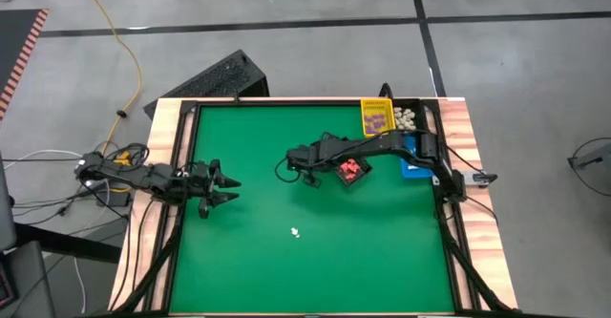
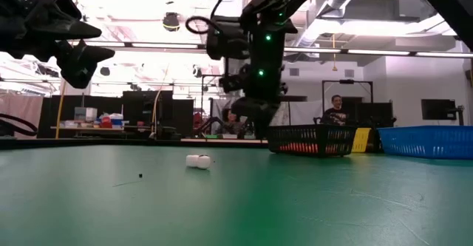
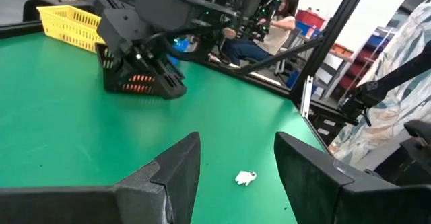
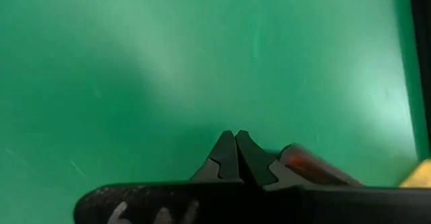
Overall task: Sort Halloween decoration
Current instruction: Adjust the bottom black basket on the table
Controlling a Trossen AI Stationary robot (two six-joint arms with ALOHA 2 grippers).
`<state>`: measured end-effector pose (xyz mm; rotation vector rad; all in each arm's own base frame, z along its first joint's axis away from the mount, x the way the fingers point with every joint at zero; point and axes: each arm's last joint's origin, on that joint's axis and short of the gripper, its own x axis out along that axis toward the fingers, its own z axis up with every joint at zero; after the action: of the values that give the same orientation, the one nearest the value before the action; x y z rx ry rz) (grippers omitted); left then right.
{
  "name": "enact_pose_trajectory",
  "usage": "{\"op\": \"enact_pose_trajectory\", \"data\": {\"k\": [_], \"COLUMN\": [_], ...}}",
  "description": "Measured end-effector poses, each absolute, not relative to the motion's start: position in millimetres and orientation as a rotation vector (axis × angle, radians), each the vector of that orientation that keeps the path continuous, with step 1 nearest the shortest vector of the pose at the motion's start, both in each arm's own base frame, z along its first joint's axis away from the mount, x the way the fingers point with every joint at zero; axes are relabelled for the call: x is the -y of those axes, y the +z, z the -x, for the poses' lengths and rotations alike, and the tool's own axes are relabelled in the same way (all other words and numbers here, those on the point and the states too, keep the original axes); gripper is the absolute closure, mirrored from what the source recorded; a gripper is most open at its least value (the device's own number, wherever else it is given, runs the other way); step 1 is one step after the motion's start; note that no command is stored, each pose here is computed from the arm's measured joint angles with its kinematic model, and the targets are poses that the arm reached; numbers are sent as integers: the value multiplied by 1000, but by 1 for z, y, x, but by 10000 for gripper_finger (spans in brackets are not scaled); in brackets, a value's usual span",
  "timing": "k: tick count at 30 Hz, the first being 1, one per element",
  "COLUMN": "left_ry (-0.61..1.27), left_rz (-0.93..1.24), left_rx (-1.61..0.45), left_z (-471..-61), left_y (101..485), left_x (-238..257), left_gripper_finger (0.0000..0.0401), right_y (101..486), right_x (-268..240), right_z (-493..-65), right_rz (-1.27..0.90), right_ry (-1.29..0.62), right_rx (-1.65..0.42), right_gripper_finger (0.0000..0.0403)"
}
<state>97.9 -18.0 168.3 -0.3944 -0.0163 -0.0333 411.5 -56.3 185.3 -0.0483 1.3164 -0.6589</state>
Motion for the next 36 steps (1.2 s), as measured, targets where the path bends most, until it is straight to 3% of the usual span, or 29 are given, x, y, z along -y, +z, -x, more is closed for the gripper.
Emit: {"op": "enact_pose_trajectory", "data": {"k": [21, 29, 36], "left_ry": [-56, -59, -82], "left_rz": [444, 448, 449], "left_rx": [-8, -10, -18], "left_z": [-99, -99, -99], "left_y": [167, 167, 167], "left_x": [19, 19, 20], "left_gripper_finger": [221, 221, 221], "right_y": [187, 204, 192], "right_x": [71, 36, 13], "right_z": [-382, -397, -383], "right_rz": [96, 123, 157], "right_ry": [-887, -730, -675], "right_rx": [-1512, -1341, -1467], "right_gripper_finger": [397, 397, 397]}}
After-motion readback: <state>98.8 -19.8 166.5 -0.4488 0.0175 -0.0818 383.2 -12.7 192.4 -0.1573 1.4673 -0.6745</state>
